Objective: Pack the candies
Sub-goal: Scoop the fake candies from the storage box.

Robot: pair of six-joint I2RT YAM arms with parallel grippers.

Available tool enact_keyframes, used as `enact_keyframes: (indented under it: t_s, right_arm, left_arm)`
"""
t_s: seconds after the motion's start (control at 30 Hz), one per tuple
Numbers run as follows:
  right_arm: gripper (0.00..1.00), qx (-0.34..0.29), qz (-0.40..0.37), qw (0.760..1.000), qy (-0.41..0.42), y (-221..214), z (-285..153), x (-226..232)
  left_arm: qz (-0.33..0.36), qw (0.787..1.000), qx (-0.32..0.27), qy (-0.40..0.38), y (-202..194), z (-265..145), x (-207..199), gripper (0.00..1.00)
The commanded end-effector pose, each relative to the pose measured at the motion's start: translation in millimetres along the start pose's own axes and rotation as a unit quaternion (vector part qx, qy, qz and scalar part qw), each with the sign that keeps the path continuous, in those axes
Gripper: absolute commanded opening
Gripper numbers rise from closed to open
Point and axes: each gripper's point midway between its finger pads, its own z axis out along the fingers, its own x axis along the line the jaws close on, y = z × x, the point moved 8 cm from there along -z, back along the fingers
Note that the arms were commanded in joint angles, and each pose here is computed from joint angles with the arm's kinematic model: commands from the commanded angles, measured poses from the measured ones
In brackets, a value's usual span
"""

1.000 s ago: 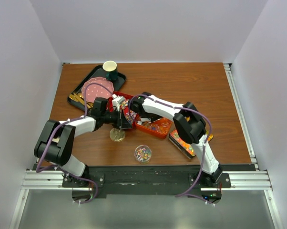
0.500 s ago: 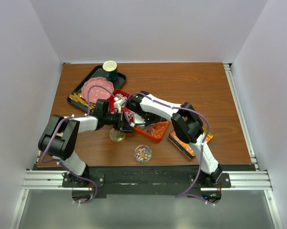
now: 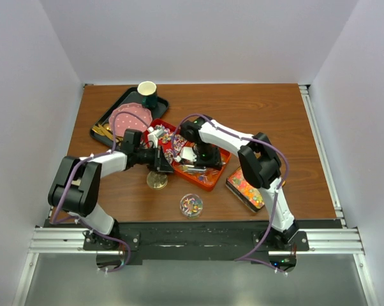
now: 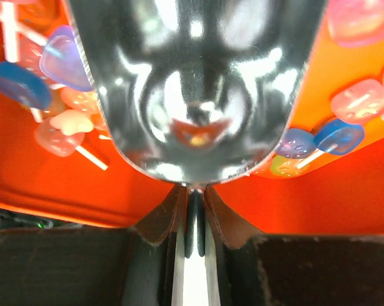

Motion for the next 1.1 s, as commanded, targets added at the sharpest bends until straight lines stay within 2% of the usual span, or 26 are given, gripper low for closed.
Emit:
enact_keyframes:
  t_s: [0.0,0.17,0.37,0.7,0.87,1.07]
  right_arm:
    - [0.00,-0.126,-0.008,0.992,-0.015,9,-25,9]
    - [0.00,-0.167,-0.016,0.985,-0.026,7,-30,14]
    - [0.00,-0.172,-0.019,0.985,-0.029,7,-28,14]
    - [0.00,-0.204,-0.022,0.978,-0.046,-25,-22,16]
    - [0.00,-0.246,-0.028,0.965,-0.086,-42,-50,18]
    - [0.00,-0.224,-0.066,0.967,-0.102,-66,-76,30]
  left_arm:
    - [0.039,0.999,-0.025,0.008,15,-16,-10,0.00]
    - [0.048,0.998,-0.038,0.010,20,-23,-15,0.00]
    - [0.063,0.996,-0.053,0.012,28,-32,-18,0.00]
    - [0.094,0.993,-0.066,0.002,39,-45,-21,0.00]
    - [0.114,0.991,-0.071,-0.009,43,-49,-24,0.00]
    - [0.128,0.988,-0.085,0.021,48,-56,-17,0.00]
